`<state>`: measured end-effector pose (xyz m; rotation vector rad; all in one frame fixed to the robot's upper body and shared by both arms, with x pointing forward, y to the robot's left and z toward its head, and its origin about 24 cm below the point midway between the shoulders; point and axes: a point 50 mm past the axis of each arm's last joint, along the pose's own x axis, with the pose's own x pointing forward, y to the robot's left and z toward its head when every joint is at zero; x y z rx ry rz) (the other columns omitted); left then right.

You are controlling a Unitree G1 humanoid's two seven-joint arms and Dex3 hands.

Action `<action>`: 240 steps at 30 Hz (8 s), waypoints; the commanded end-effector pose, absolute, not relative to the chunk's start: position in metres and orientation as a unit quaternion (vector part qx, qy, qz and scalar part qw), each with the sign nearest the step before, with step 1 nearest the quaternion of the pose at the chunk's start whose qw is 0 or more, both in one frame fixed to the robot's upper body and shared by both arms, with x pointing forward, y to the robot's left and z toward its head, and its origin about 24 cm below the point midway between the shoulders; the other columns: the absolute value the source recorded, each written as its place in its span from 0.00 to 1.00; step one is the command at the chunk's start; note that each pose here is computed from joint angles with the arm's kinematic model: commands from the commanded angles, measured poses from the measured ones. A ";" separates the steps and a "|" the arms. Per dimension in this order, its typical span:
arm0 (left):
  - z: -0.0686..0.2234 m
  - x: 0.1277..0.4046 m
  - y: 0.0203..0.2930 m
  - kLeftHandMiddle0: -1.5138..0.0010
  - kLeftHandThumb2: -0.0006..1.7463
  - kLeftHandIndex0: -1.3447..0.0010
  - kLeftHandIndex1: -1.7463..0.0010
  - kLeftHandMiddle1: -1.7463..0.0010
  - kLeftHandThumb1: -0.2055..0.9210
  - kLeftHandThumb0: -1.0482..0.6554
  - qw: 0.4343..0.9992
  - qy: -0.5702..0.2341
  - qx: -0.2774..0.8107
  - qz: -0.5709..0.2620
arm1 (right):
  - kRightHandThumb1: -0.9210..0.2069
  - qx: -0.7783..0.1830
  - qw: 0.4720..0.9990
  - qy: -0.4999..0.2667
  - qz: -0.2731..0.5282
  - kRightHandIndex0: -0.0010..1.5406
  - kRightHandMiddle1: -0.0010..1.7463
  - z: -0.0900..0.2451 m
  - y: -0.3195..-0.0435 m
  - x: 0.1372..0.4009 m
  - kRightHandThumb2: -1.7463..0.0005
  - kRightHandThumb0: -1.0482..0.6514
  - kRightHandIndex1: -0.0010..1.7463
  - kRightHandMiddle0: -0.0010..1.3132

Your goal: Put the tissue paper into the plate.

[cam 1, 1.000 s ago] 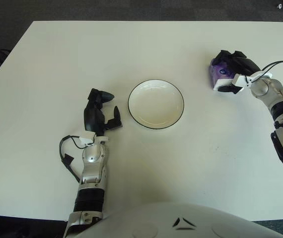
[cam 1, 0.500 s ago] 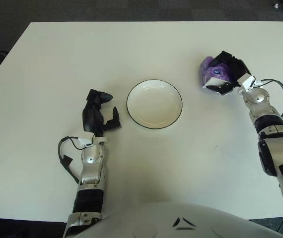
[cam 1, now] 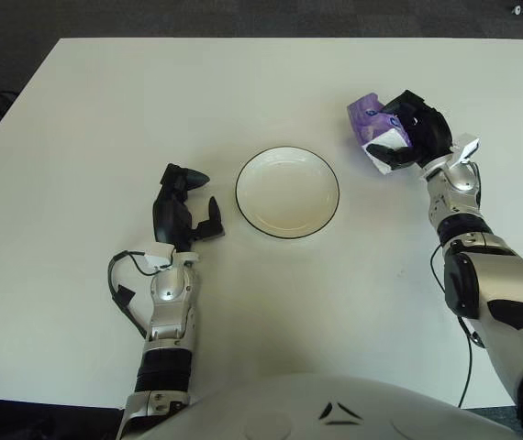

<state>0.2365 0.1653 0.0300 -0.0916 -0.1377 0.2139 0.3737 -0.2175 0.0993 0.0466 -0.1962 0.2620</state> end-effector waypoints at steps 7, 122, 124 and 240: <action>-0.011 0.215 0.173 0.53 0.86 0.64 0.00 0.00 0.33 0.61 0.992 0.026 -0.044 0.116 | 0.64 0.178 0.974 0.003 0.142 0.76 1.00 0.053 -0.201 0.363 0.15 0.61 1.00 0.76; -0.009 0.221 0.164 0.54 0.84 0.66 0.00 0.00 0.37 0.61 0.992 0.026 -0.045 0.117 | 0.75 -0.223 0.786 -0.285 0.501 0.53 1.00 0.174 -0.087 0.310 0.08 0.96 1.00 0.78; -0.009 0.221 0.163 0.54 0.84 0.66 0.00 0.00 0.37 0.61 0.992 0.027 -0.046 0.119 | 0.75 -0.228 0.784 -0.280 0.505 0.53 1.00 0.171 -0.086 0.310 0.08 0.96 1.00 0.78; -0.008 0.228 0.162 0.55 0.82 0.67 0.00 0.00 0.39 0.61 0.992 0.024 -0.048 0.110 | 0.00 -0.048 0.972 -0.230 0.016 0.19 0.80 0.142 -0.135 0.281 0.48 0.30 0.56 0.19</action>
